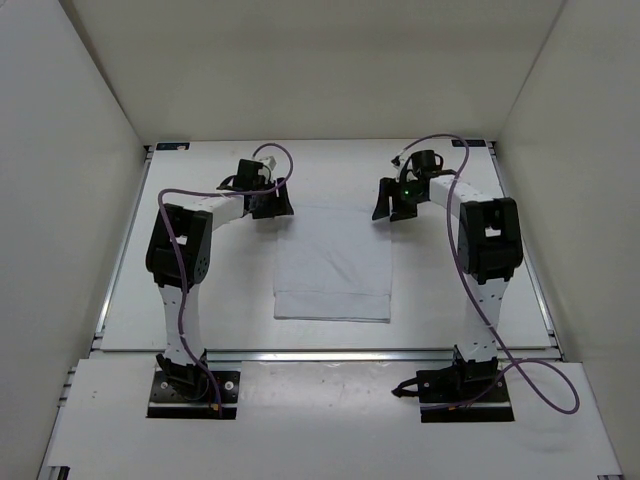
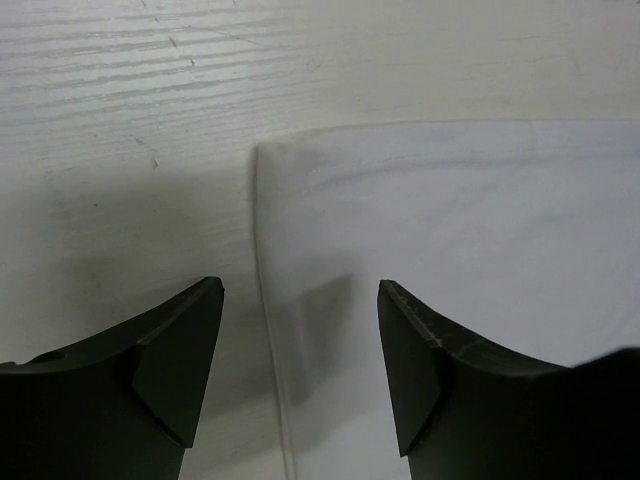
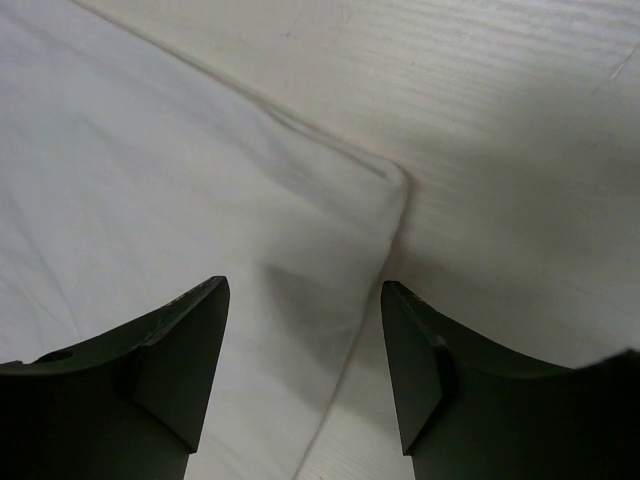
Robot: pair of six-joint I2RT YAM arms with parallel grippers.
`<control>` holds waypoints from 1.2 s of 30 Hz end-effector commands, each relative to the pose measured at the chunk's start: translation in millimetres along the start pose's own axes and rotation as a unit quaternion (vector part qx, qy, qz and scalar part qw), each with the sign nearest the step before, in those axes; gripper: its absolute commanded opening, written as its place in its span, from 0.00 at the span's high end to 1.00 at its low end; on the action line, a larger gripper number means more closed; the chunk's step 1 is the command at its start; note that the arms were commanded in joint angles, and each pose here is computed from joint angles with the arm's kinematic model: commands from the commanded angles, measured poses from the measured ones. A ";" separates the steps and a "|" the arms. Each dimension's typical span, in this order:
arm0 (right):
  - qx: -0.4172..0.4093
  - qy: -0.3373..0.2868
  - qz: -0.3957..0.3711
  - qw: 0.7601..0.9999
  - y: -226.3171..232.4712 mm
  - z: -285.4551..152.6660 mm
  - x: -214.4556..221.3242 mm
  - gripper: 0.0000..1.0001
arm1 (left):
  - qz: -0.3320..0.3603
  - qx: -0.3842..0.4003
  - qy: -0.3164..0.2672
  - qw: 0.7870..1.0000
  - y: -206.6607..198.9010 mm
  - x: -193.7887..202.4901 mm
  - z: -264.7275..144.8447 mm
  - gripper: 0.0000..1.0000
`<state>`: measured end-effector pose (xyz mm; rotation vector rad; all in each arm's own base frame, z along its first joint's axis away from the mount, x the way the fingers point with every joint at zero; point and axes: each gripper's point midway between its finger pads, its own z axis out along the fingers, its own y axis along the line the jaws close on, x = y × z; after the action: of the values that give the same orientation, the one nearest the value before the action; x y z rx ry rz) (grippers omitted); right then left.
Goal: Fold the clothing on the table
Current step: Flatten the skirt out, then fold the skirt
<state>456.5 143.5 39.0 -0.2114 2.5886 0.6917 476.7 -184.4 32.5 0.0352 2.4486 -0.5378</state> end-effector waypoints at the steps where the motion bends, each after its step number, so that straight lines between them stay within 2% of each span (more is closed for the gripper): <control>1: 0.015 -0.015 -0.004 1.000 -10.4 3.3 -16.8 0.41 | -0.010 0.023 -0.022 0.999 -9.7 -17.8 4.9 0.27; 5: 0.035 -0.014 -0.005 0.999 -21.4 8.2 -21.5 0.40 | -0.024 0.018 -0.020 0.999 -8.5 -14.5 12.0 0.30; 9: 0.035 -0.010 -0.003 0.999 -28.4 13.8 -30.9 0.41 | -0.027 0.012 -0.012 0.999 -5.4 -12.4 17.8 0.39; 12: 0.035 -0.003 -0.003 0.999 -27.9 19.0 -31.2 0.51 | -0.025 0.010 -0.003 1.000 -5.8 -10.0 22.5 0.40; 14: 0.039 0.003 -0.007 0.999 -30.0 25.5 -27.1 0.65 | -0.027 0.007 -0.001 1.000 -3.5 -10.5 23.3 0.41; 17: 0.042 0.016 -0.015 0.999 -24.0 29.4 -21.8 0.80 | -0.024 0.009 -0.004 1.000 -6.2 -14.0 24.3 0.47; 20: 0.046 0.017 -0.022 0.999 -24.0 31.9 -22.3 0.90 | -0.021 0.010 0.007 1.000 -8.6 -13.2 27.7 0.57; 23: 0.044 0.016 -0.023 0.999 -20.0 31.3 -26.7 1.00 | -0.023 0.020 0.012 0.999 -13.5 -15.5 31.0 0.83; 24: 0.042 0.011 -0.026 0.999 -15.7 32.1 -30.0 1.00 | -0.022 0.017 0.012 1.000 -14.2 -14.4 31.4 0.88; 25: 0.044 0.002 -0.025 0.999 -16.3 27.3 -37.6 1.00 | -0.024 0.016 0.010 1.000 -11.1 -17.3 31.0 1.00; 27: 0.039 -0.011 -0.023 0.999 -11.7 17.2 -50.9 1.00 | -0.016 0.014 0.002 1.000 -15.8 -21.5 28.5 1.00; 30: 0.030 -0.065 -0.043 0.997 7.5 -12.9 -94.8 1.00 | -0.009 0.020 -0.037 0.999 -25.7 -51.2 7.8 1.00; 32: 0.035 -0.127 -0.066 0.989 21.1 -47.2 -139.2 1.00 | 0.007 0.025 -0.074 0.997 -32.1 -79.5 -14.6 1.00; 36: -0.005 -0.275 -0.091 0.957 73.1 -157.5 -217.1 1.00 | 0.027 0.049 -0.164 0.985 -57.3 -157.9 -87.4 1.00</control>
<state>556.3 147.4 134.0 -0.2297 2.3702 0.5784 516.8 -193.7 50.7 -0.0093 2.4226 -0.5591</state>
